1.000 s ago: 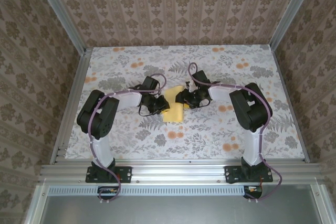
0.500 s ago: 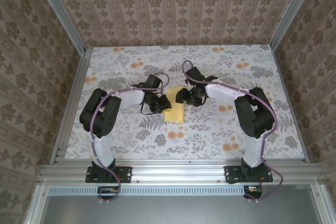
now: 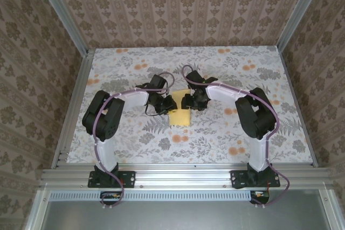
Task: Fold a paper plane with a square sheet of paper (pick it up from the middle)
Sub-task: Hold the square sheet of paper at the center of the table.
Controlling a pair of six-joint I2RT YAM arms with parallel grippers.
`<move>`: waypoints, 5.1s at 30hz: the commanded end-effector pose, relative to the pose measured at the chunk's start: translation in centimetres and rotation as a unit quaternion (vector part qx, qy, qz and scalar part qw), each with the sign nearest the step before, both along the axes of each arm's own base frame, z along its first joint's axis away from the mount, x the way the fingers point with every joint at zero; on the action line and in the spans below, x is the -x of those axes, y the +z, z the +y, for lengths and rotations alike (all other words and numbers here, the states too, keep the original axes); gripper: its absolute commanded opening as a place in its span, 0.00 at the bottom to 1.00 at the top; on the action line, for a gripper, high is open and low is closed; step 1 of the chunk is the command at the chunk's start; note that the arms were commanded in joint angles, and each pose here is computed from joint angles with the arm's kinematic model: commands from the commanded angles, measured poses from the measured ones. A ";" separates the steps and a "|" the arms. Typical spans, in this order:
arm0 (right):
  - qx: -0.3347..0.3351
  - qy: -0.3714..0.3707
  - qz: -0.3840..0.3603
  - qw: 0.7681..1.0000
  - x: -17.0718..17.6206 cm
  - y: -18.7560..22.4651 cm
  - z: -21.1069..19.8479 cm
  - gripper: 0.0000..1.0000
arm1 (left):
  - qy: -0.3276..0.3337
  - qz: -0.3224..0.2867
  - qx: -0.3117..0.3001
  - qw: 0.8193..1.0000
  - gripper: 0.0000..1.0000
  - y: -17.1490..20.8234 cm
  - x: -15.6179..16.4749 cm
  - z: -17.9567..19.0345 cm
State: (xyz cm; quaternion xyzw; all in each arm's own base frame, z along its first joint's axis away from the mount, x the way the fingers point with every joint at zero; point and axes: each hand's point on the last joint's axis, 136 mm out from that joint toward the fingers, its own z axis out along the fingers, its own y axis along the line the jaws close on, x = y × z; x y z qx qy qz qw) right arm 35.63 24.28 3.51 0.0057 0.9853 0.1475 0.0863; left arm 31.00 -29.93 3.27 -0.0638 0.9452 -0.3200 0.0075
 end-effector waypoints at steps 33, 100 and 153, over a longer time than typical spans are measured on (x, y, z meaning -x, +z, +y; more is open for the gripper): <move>-0.078 0.013 -0.002 0.997 -0.4 -1.7 -1.4 0.31 | 0.017 -0.039 0.016 0.999 0.35 2.4 -1.8 1.6; -0.044 0.113 0.018 0.992 0.3 -4.6 -4.1 0.27 | 0.000 -0.042 0.033 0.999 0.31 2.5 -3.2 -0.8; 0.016 0.047 0.079 0.996 0.8 -6.7 -6.2 0.27 | -0.006 -0.031 0.031 0.999 0.28 1.3 -2.5 -3.2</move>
